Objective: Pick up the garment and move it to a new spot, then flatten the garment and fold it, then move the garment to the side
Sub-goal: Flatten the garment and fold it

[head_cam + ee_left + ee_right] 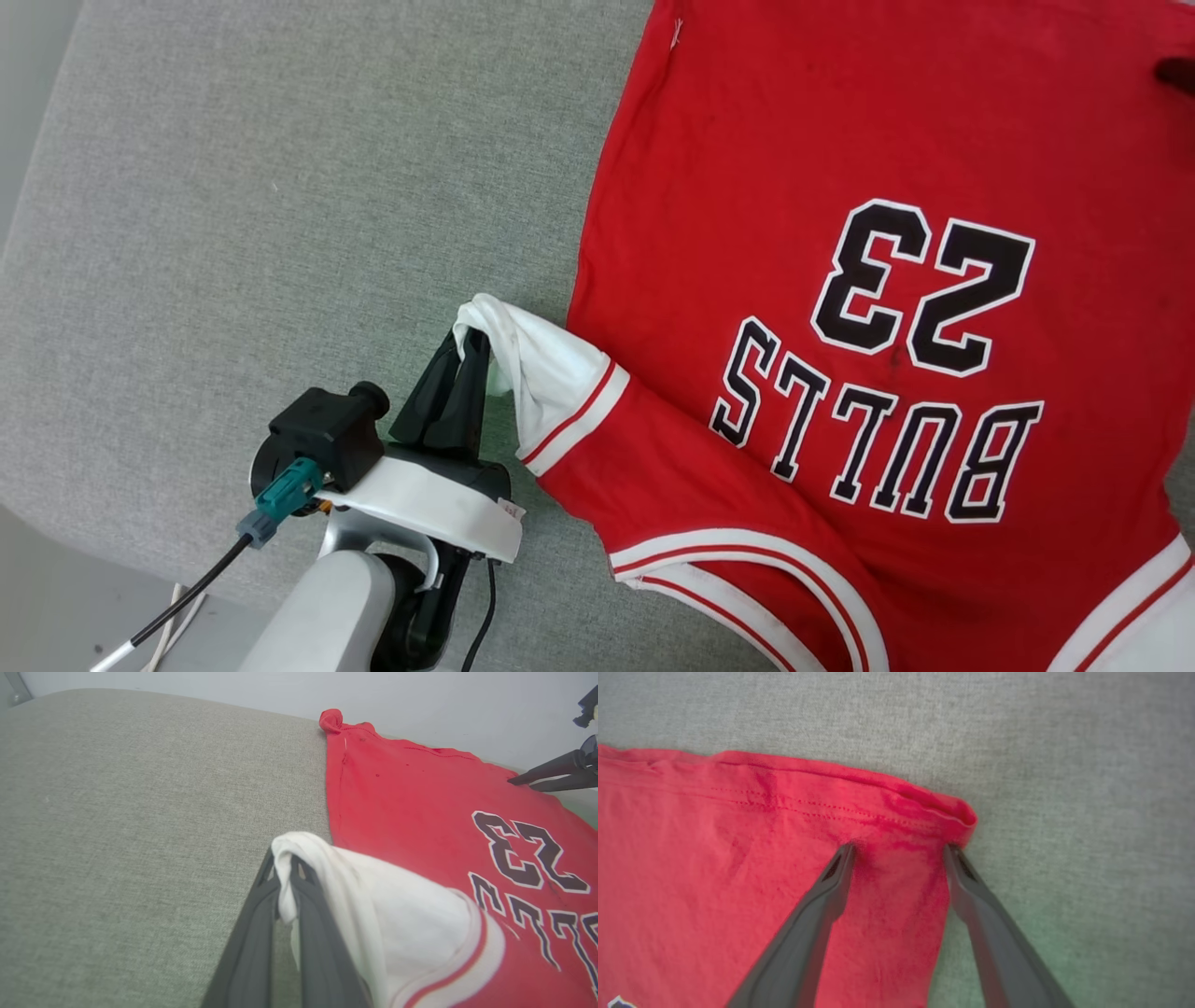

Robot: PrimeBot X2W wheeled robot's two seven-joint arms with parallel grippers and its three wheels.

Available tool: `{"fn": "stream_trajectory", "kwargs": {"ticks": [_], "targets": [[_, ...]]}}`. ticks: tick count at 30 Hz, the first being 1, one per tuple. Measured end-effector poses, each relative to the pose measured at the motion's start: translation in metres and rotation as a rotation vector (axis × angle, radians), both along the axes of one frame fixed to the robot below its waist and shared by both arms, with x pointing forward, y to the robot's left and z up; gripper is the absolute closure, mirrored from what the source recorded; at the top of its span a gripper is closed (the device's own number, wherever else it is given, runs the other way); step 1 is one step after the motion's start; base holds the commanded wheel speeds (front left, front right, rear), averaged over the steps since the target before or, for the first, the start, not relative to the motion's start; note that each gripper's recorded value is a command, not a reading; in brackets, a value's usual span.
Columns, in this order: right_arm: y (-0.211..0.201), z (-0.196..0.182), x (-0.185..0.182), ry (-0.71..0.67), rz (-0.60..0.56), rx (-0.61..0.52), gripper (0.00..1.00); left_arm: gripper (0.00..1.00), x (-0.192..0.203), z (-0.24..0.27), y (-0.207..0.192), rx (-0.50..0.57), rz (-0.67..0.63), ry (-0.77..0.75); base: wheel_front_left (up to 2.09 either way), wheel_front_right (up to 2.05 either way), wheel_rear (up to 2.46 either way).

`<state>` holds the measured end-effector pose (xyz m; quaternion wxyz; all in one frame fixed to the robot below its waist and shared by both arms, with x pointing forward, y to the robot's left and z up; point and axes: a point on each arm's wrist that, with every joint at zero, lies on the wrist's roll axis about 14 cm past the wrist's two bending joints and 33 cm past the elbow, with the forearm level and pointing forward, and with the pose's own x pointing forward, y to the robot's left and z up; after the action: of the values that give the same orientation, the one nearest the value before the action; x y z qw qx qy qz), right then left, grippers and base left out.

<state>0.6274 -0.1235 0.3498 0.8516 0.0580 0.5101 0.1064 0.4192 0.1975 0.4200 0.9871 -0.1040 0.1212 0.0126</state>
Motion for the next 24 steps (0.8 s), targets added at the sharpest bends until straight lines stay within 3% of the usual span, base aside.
{"fn": "stream_trajectory", "kwargs": {"ticks": [1, 14, 18, 24], "targets": [[0.001, 0.001, -0.002, 0.011, -0.001, -0.004, 1.00, 1.00, 0.000, 0.001, 0.000, 0.000, -0.001, -0.003, 0.00, 0.00, 0.00], [-0.019, 0.048, -0.023, -0.086, 0.036, -0.122, 1.00, 1.00, -0.024, 0.015, 0.010, -0.001, 0.032, -0.010, 0.00, 0.00, 0.00], [-0.034, 0.070, -0.046, -0.137, 0.075, -0.193, 1.00, 1.00, -0.039, 0.021, 0.016, -0.001, 0.057, -0.008, 0.00, 0.00, 0.00], [-0.075, 0.076, -0.115, -0.139, 0.081, -0.240, 1.00, 1.00, -0.063, 0.028, 0.025, -0.001, 0.087, 0.003, 0.00, 0.00, 0.00]]}}
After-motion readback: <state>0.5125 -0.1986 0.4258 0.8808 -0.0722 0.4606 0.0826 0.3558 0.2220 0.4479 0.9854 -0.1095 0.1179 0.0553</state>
